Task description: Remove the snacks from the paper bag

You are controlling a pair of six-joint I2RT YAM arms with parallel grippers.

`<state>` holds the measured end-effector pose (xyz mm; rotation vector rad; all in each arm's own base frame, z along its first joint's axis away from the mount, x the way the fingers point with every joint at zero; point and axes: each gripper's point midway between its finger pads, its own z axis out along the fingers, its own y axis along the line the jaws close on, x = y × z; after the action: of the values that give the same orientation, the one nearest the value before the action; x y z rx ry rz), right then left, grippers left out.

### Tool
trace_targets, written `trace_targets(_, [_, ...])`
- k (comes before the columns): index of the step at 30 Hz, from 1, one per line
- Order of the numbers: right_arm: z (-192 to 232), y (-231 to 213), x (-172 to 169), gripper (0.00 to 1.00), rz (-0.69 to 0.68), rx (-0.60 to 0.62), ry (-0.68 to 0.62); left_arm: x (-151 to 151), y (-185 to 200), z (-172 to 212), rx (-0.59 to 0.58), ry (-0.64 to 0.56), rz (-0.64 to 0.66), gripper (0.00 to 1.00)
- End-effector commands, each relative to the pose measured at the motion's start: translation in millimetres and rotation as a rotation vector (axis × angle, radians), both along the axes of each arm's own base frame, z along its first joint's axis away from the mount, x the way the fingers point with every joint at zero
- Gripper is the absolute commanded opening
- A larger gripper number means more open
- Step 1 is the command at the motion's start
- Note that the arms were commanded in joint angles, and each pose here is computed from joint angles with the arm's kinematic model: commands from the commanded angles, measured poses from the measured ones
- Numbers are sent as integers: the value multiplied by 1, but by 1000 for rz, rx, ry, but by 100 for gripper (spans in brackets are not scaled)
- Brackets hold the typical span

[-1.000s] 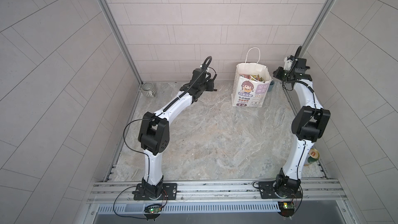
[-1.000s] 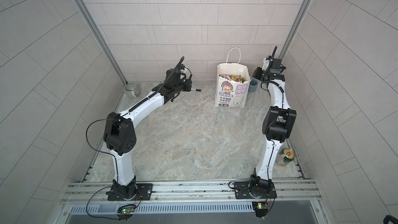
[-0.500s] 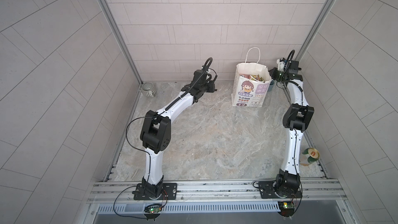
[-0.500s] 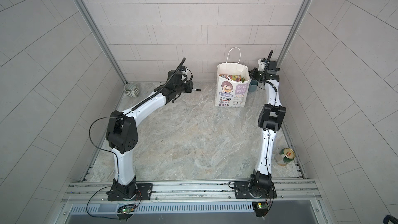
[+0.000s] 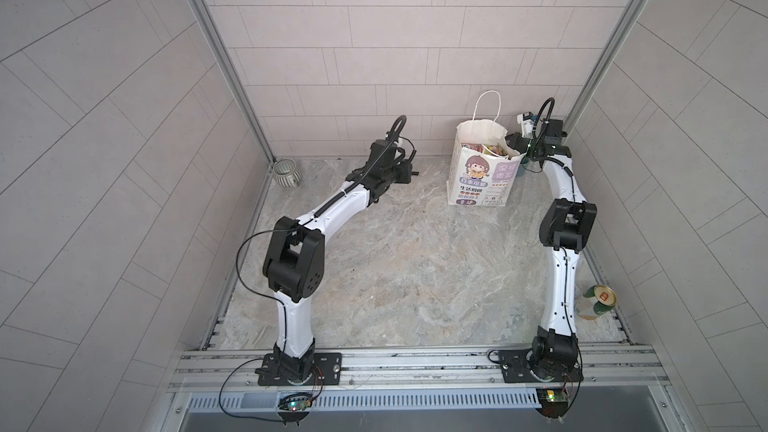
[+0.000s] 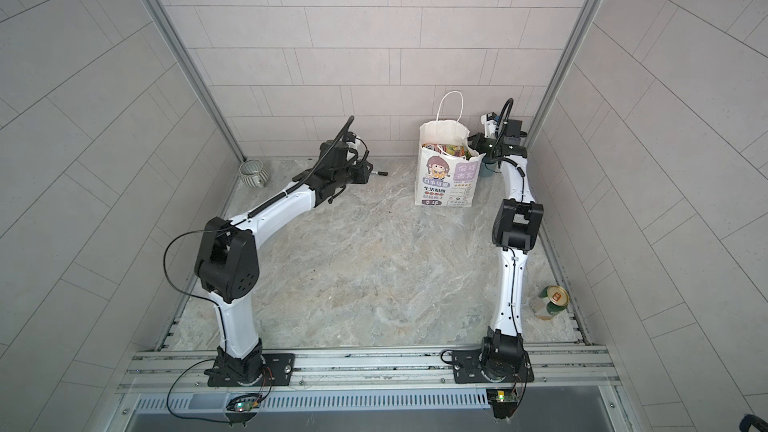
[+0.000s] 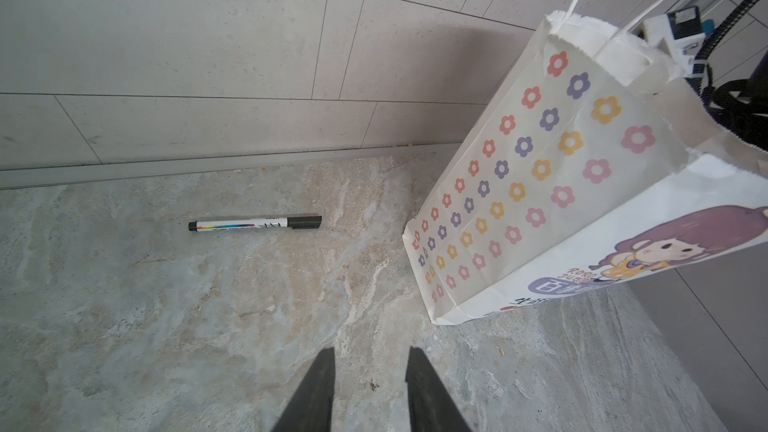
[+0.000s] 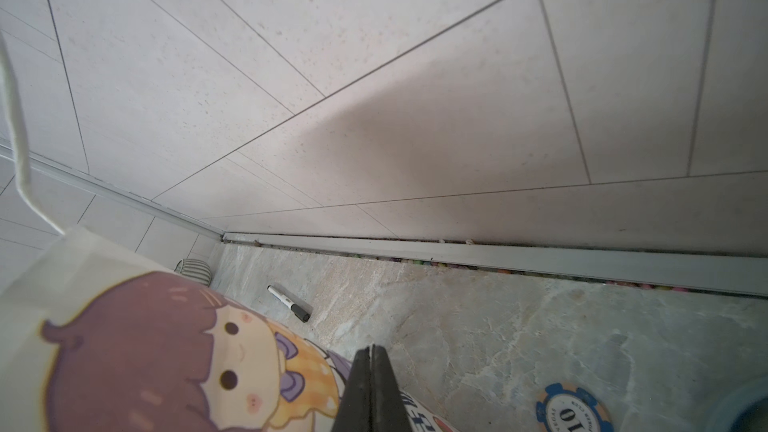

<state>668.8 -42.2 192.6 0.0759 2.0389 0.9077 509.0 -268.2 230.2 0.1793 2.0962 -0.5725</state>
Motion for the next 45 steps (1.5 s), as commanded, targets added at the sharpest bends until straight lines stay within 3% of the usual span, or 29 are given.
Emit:
trace_targets(1, [-7,23,-10,0,80,-16,-4,-2,16,31,-20,-87,32,35])
trace_targets(18, [-2,72,-42,0,149,-44,-27,-33,94,31,12,-129,191,36])
trace_targets(24, [0,95,-63,0,124,-22,-35,-51,113,29,19,-154,239,42])
trace_targets(31, [11,149,-97,0,186,24,-80,-79,130,25,1,-163,286,45])
trace_targets(39, [-9,216,-126,0,280,21,-42,-117,145,8,-40,-137,312,47])
trace_targets(45, [7,265,-151,0,306,160,-73,-145,160,-17,10,-53,340,49])
